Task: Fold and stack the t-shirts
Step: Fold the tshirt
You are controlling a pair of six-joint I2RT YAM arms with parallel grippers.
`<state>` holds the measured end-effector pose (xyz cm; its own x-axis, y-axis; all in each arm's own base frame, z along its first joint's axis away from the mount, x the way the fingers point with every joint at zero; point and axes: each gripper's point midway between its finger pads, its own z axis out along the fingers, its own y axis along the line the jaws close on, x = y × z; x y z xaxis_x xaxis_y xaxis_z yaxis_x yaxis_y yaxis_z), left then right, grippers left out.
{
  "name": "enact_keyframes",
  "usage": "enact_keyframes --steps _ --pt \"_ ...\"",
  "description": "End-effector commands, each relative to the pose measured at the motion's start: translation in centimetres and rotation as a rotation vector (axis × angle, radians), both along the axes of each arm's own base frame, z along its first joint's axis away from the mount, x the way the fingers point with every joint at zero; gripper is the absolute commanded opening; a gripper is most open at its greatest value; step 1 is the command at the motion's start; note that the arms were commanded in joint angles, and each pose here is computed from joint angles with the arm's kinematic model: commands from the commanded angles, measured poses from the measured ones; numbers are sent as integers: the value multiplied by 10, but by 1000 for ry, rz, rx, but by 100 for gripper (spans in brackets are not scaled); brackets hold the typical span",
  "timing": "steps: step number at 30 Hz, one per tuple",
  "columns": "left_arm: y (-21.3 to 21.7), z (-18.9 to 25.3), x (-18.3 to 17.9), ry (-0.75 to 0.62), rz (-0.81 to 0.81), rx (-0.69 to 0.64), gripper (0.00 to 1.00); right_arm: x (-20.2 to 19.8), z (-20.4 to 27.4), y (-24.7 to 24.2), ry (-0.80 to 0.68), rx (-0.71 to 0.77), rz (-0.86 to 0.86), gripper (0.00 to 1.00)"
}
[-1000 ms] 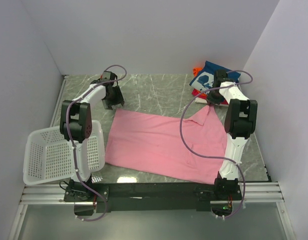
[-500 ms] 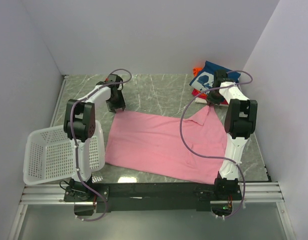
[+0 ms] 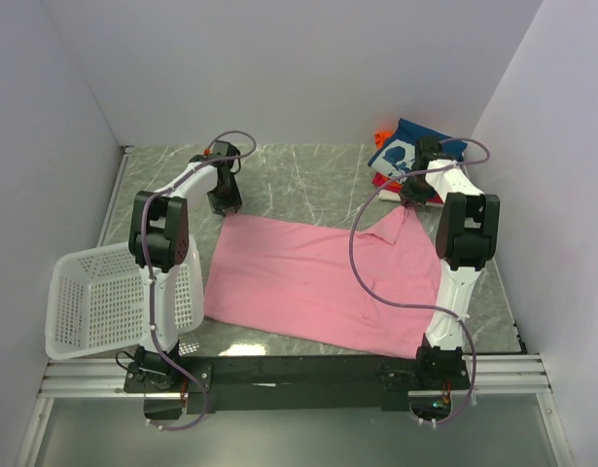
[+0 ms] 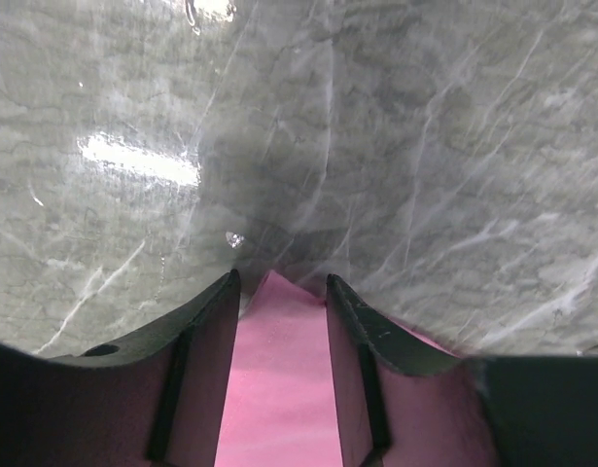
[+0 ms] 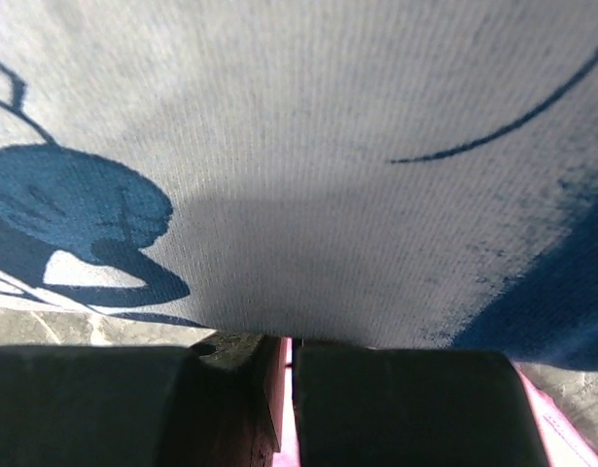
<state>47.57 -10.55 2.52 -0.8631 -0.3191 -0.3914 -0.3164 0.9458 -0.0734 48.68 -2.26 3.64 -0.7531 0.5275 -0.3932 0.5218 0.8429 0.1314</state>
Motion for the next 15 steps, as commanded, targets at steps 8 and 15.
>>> enact_keyframes --steps 8,15 --pt "-3 2 4 -7 -20 -10 22 -1 13 -1 -18 11 -7 0" --pt "-9 0 15 -8 -40 -22 0 4 27 -3 -24 24 -32 0"
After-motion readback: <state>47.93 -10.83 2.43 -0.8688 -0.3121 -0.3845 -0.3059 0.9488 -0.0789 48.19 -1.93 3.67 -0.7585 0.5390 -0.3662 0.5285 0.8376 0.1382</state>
